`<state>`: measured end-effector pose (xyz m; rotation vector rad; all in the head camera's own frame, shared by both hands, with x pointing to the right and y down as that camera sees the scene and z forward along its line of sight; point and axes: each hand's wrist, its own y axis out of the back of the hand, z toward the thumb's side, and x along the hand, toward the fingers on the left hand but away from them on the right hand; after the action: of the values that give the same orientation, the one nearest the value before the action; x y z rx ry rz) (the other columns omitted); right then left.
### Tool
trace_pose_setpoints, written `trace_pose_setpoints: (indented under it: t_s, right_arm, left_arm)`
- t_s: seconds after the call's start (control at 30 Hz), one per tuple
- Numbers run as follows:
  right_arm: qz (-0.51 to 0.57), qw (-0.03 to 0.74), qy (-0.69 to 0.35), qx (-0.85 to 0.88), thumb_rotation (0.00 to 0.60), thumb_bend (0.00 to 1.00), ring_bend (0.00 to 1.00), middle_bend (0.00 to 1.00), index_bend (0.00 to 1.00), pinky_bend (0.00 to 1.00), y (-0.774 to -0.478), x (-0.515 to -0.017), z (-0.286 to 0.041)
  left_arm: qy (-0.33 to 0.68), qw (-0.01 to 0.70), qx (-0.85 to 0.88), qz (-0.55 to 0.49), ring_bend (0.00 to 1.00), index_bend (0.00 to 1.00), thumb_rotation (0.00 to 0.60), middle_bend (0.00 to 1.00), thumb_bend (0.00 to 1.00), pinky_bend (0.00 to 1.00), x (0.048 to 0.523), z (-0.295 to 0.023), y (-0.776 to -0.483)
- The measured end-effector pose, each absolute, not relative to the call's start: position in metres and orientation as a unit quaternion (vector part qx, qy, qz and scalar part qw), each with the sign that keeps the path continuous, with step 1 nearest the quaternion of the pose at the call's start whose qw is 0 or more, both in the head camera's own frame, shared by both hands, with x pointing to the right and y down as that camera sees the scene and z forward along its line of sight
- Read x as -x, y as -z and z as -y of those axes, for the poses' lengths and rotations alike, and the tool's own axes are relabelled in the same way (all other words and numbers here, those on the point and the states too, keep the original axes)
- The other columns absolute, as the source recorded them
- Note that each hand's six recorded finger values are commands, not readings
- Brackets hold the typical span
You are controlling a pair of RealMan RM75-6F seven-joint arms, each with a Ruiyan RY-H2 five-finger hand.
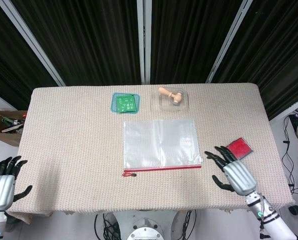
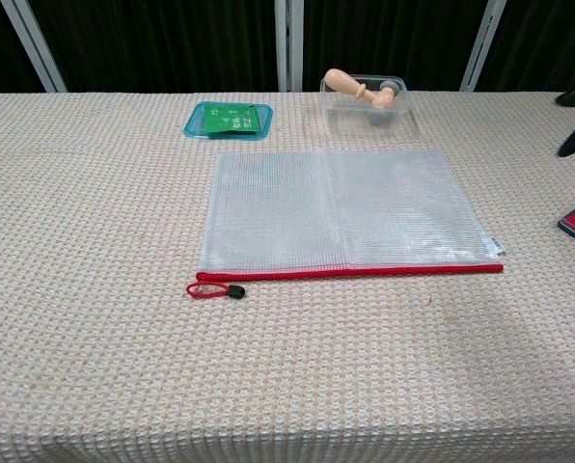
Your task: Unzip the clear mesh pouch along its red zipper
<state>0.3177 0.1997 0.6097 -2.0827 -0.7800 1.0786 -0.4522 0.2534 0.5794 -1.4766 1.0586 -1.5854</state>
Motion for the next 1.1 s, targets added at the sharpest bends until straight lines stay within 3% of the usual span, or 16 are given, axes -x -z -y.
trace_pose_setpoints:
  t_s: [0.17, 0.5, 1.1]
  right_arm:
    - [0.209, 0.317, -0.375, 0.846, 0.600, 0.47, 0.00, 0.24, 0.00, 0.00, -0.639, -0.257, -0.200]
    - [0.076, 0.314, -0.321, 0.890, 0.600, 0.46, 0.00, 0.24, 0.00, 0.00, -0.689, -0.138, -0.203]
    - [0.044, 0.341, -0.332, 0.879, 0.600, 0.44, 0.00, 0.23, 0.00, 0.00, -0.723, -0.088, -0.191]
  left_arm:
    - [0.615, 0.353, 0.573, -0.412, 0.08, 0.22, 0.600, 0.13, 0.15, 0.14, 0.454, -0.256, -0.580]
    - [0.617, 0.346, 0.572, -0.415, 0.08, 0.22, 0.600, 0.13, 0.15, 0.14, 0.462, -0.257, -0.583]
    - [0.615, 0.340, 0.576, -0.418, 0.08, 0.22, 0.600, 0.13, 0.15, 0.14, 0.468, -0.258, -0.586]
